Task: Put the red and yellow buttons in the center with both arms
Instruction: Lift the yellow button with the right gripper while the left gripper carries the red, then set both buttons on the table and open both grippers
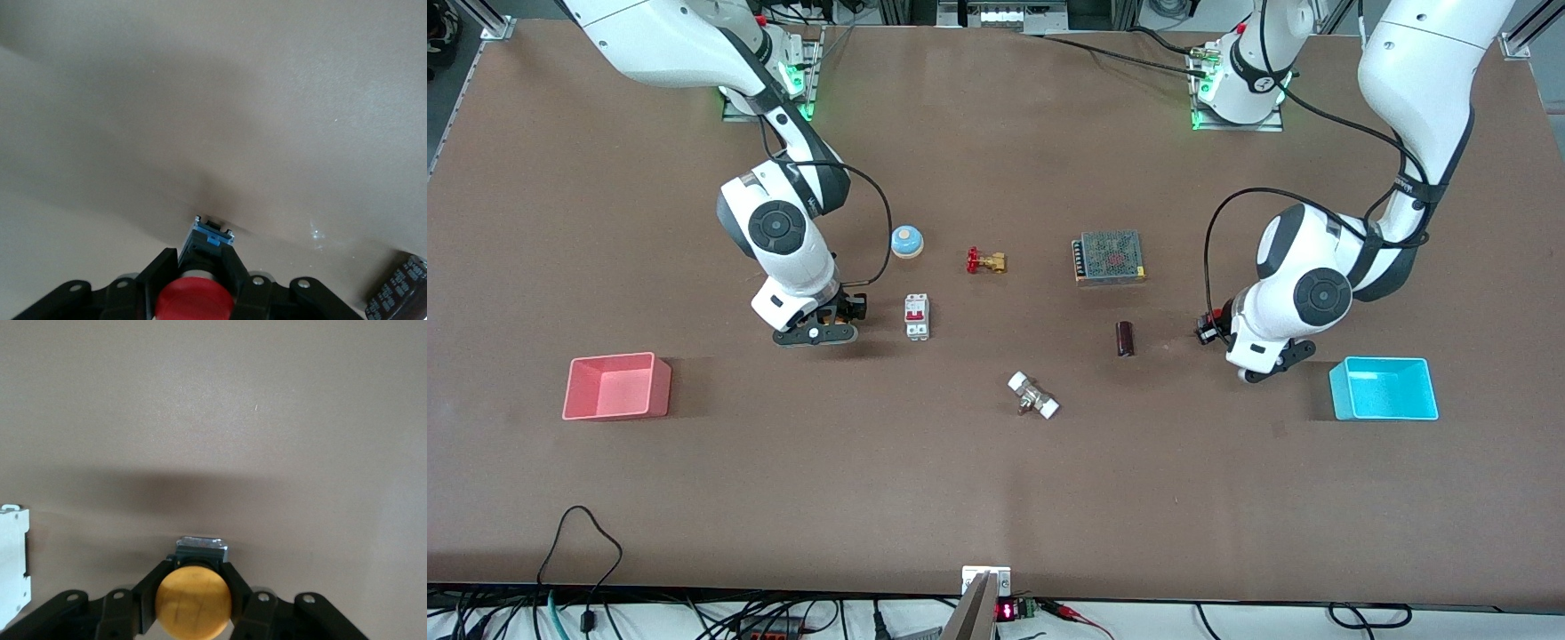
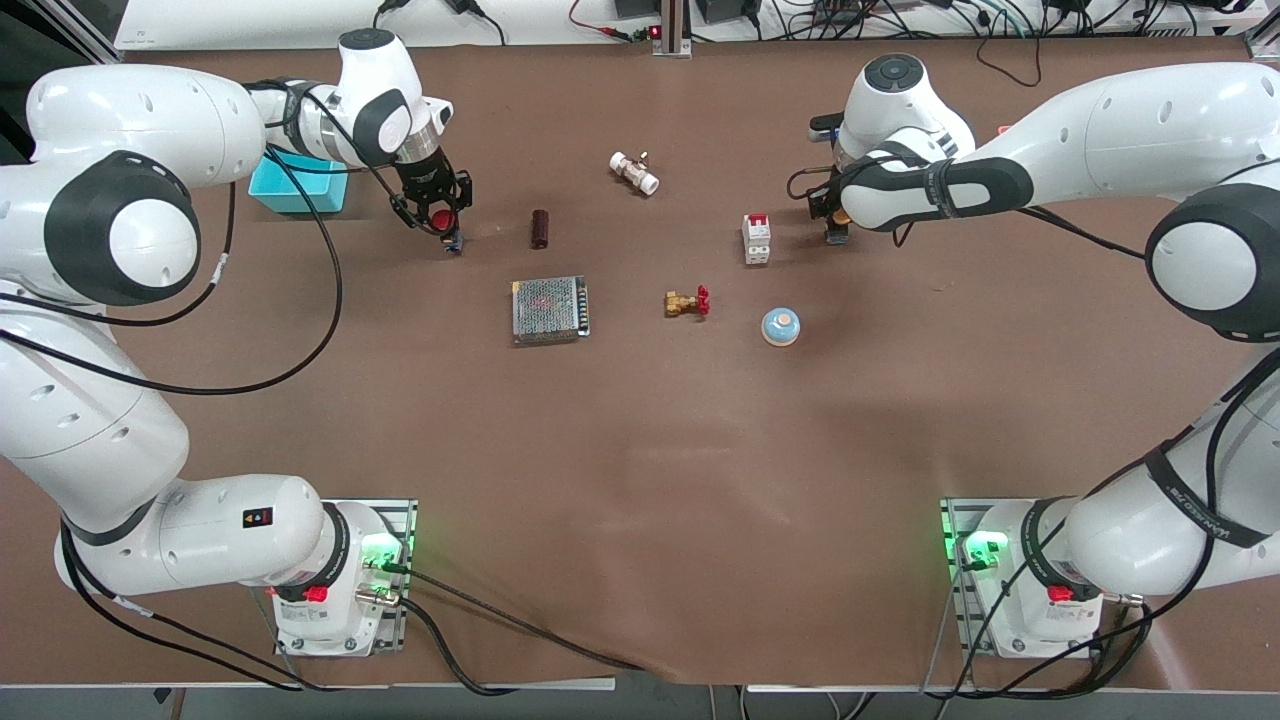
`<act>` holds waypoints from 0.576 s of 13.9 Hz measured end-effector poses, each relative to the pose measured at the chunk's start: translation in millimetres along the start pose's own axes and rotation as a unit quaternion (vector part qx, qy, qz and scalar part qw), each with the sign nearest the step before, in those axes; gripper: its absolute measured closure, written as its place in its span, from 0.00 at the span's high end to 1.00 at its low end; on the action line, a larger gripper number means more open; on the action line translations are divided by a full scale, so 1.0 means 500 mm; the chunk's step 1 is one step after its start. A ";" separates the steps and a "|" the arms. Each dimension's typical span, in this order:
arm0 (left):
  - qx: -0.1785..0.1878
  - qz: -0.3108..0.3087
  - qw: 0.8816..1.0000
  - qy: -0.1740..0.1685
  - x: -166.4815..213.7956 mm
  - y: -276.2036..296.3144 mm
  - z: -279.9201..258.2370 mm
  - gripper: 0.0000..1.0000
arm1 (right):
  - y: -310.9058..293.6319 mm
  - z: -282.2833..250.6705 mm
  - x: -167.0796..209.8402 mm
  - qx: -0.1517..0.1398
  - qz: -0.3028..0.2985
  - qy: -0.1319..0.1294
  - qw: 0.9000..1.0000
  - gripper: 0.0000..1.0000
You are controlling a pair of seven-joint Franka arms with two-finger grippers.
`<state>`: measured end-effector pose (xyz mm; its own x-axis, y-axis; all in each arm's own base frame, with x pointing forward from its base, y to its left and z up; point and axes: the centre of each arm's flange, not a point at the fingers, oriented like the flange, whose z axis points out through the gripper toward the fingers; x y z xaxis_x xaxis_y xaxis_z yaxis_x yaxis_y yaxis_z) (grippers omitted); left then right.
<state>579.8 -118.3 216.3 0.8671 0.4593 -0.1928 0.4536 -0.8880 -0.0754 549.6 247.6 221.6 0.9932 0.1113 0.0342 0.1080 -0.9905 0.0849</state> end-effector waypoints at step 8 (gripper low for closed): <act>-0.024 -0.008 0.999 0.029 -0.020 -0.010 0.010 0.72 | 0.005 0.005 0.002 0.001 0.005 0.001 1.000 0.71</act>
<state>568.0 -118.5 213.5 0.8697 0.4748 -0.1350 0.4753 -0.8793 -0.0303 551.0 245.2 219.4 0.9942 0.1007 0.0369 0.0974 -0.9919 0.0816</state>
